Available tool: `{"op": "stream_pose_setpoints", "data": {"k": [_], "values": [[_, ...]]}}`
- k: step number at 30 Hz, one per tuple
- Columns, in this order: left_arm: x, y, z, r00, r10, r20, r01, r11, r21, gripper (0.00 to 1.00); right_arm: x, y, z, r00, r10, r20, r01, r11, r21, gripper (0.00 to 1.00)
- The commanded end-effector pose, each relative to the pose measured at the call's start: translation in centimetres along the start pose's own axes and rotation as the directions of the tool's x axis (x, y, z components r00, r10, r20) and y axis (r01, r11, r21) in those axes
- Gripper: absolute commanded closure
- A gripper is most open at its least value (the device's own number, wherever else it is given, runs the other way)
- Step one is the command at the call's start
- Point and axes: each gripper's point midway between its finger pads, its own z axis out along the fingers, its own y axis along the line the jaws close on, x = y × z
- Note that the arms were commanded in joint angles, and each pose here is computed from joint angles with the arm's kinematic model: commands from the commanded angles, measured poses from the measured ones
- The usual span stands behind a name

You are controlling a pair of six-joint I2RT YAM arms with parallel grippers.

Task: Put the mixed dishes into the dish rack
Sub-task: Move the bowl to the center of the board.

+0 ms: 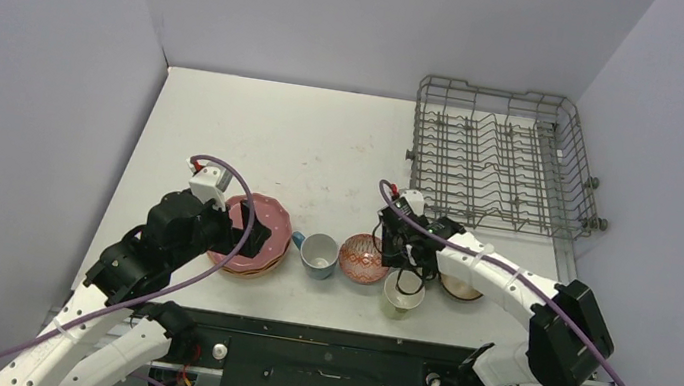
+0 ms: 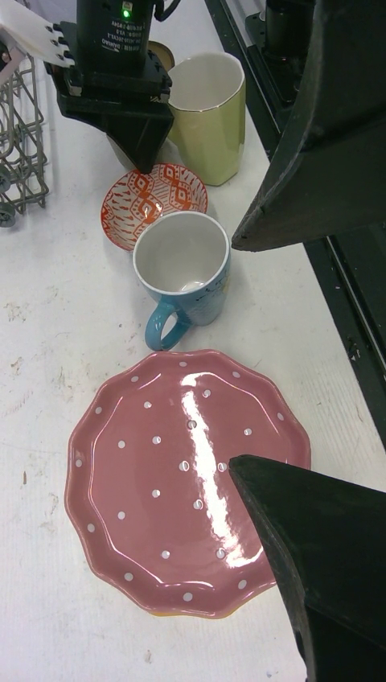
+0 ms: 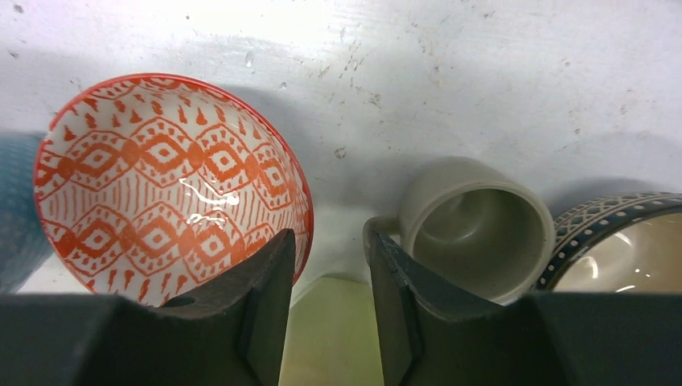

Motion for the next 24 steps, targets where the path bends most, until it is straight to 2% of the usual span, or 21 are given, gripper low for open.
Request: {"op": "stream_pose_setpoints", "data": {"k": [1, 16, 24], "values": [[-1.3, -0.6, 0.0, 0.999, 0.006, 0.053, -0.008, 1.000, 0.029, 0.04, -3.4, 0.2, -2.7, 0.992, 0.039, 0.116, -0.039, 0.999, -0.002, 0.63], [-1.3, -0.6, 0.0, 0.999, 0.007, 0.052, -0.008, 1.000, 0.030, 0.04, -10.2, -1.0, -8.2, 0.960, 0.080, 0.268, -0.089, 0.996, 0.023, 0.54], [-1.3, -0.6, 0.1, 0.999, 0.007, 0.051, -0.008, 1.000, 0.030, 0.04, -13.9, -1.1, -9.1, 0.950, 0.085, 0.301, -0.102, 0.994, 0.042, 0.52]]}}
